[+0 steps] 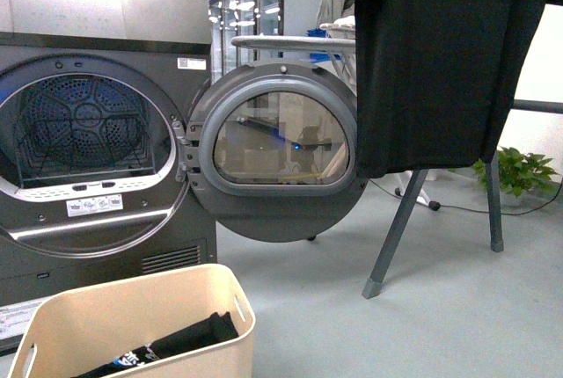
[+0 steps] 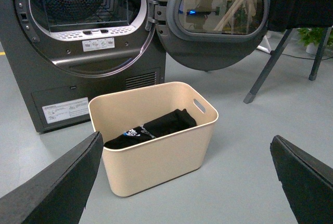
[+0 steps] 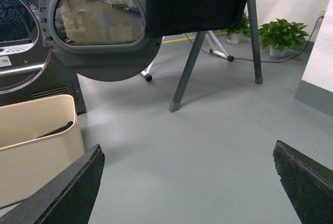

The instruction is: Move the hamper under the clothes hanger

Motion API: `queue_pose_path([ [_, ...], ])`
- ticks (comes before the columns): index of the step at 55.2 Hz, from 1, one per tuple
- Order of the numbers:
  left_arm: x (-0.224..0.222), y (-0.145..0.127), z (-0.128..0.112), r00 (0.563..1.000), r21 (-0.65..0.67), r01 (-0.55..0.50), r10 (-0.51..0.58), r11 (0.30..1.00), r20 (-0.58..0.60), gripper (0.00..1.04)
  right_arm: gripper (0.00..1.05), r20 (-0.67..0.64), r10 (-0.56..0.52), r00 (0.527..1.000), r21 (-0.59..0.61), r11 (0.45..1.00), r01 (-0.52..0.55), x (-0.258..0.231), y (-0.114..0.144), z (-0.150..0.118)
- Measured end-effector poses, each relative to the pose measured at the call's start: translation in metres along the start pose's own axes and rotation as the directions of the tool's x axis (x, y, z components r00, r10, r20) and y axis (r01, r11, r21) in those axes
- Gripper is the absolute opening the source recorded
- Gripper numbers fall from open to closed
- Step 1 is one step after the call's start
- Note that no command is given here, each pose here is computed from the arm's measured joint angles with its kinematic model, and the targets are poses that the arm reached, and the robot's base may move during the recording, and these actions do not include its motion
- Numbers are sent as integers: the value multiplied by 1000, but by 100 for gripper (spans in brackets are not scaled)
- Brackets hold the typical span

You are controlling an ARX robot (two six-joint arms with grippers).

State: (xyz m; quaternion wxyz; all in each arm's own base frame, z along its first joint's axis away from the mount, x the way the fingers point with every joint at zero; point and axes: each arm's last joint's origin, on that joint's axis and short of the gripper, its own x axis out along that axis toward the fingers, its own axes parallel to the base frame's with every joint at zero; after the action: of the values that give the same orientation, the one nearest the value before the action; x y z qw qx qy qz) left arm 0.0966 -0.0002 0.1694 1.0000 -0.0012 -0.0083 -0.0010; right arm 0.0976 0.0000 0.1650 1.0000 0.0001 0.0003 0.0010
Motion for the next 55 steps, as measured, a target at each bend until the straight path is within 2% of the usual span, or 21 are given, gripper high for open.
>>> queue_pose_path([
  [55,0,0,0,1000,0,-1,1,1000,-2,98,97,0,2,1000,0,1000,-2,0,0,0],
])
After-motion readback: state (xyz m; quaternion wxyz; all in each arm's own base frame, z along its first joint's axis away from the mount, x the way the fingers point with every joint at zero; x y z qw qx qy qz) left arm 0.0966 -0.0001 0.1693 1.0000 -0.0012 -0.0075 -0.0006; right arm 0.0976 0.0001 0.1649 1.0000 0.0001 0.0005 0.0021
